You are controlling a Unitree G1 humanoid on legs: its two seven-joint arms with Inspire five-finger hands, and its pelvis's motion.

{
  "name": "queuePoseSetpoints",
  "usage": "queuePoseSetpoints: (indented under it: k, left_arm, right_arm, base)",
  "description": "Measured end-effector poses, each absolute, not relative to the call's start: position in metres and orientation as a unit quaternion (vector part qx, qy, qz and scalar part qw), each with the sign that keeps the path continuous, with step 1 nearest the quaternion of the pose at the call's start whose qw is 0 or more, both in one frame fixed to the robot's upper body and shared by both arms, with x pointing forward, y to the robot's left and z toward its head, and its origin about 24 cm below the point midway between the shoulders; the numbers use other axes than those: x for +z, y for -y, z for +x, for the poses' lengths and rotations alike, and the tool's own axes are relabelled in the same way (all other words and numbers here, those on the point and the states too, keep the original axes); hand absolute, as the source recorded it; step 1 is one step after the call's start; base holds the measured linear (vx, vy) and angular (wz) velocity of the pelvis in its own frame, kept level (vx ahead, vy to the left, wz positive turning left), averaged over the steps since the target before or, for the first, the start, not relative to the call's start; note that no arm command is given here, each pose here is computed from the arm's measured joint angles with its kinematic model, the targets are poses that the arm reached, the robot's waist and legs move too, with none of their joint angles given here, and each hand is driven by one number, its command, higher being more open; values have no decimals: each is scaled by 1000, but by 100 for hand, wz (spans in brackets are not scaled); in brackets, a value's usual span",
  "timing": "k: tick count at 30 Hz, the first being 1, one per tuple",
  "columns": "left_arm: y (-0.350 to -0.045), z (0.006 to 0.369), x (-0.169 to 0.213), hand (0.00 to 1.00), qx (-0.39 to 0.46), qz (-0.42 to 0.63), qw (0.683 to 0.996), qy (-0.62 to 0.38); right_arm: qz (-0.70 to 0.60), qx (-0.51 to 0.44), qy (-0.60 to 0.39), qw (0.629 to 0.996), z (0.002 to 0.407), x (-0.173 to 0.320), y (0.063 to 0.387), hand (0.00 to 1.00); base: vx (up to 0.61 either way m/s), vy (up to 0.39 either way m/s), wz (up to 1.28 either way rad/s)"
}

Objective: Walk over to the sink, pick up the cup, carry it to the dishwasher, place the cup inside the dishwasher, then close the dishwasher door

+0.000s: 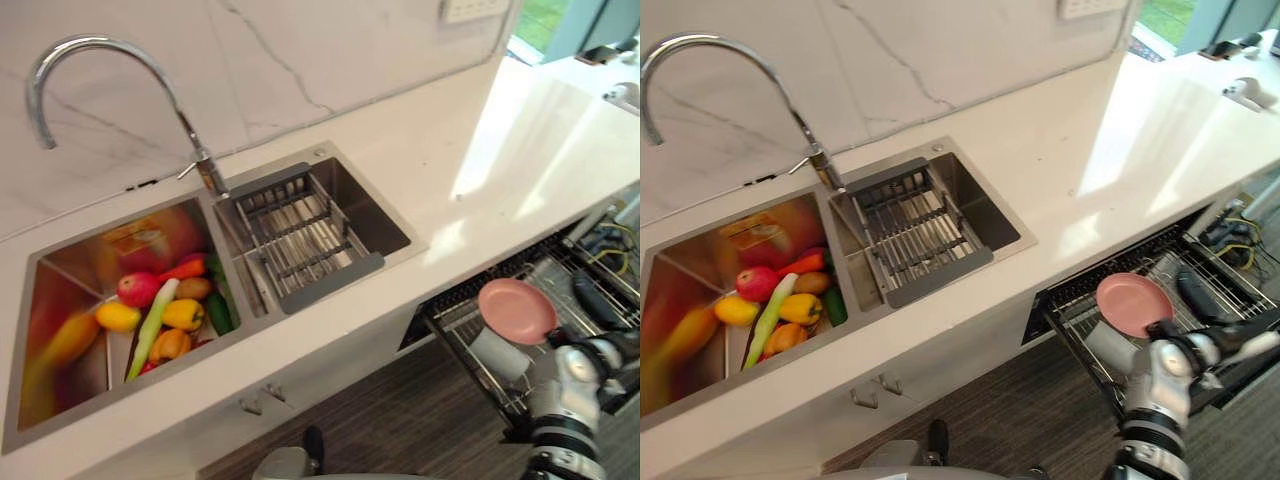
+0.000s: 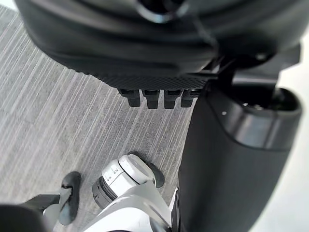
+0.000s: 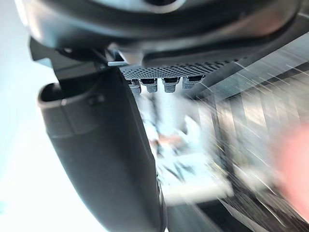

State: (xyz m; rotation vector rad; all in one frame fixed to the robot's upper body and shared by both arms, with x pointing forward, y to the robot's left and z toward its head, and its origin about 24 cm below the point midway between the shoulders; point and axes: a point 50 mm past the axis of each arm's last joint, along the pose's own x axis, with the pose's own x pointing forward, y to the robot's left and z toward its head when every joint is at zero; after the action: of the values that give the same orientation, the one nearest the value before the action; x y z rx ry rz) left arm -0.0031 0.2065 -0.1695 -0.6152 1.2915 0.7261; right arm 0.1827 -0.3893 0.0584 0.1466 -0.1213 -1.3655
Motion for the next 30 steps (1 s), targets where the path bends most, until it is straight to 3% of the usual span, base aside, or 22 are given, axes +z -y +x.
queuePoseSetpoints:
  k: [5, 11, 15, 23, 27, 30]
  left_arm:
    - [-210, 4, -168, 100, 336, -286, 698, -564]
    - [-210, 21, -165, 100, 339, -295, 705, -548]
    - [-201, 37, -164, 100, 323, -306, 719, -534]
    - [-195, 42, -163, 100, 297, -282, 739, -536]
    - [-191, 41, -164, 100, 275, -274, 747, -540]
    - [-191, 34, -164, 100, 268, -263, 752, -542]
  right_arm:
    - [46, -677, 24, 734, 120, 41, 411, 100]
    - [107, -674, -52, 729, 74, -16, 378, 100]
    - [151, -629, -65, 760, 90, -36, 345, 100]
    - [156, -493, 4, 856, 183, -7, 321, 100]
    - [117, -425, -36, 897, 215, -10, 312, 100]
    - [136, -400, -83, 902, 221, -28, 296, 100]
  base:
    - [57, -58, -58]
    - [37, -25, -20]
    - [-6, 46, 12]
    - [-2, 89, 46]
    - [19, 77, 53]
    - [-8, 19, 36]
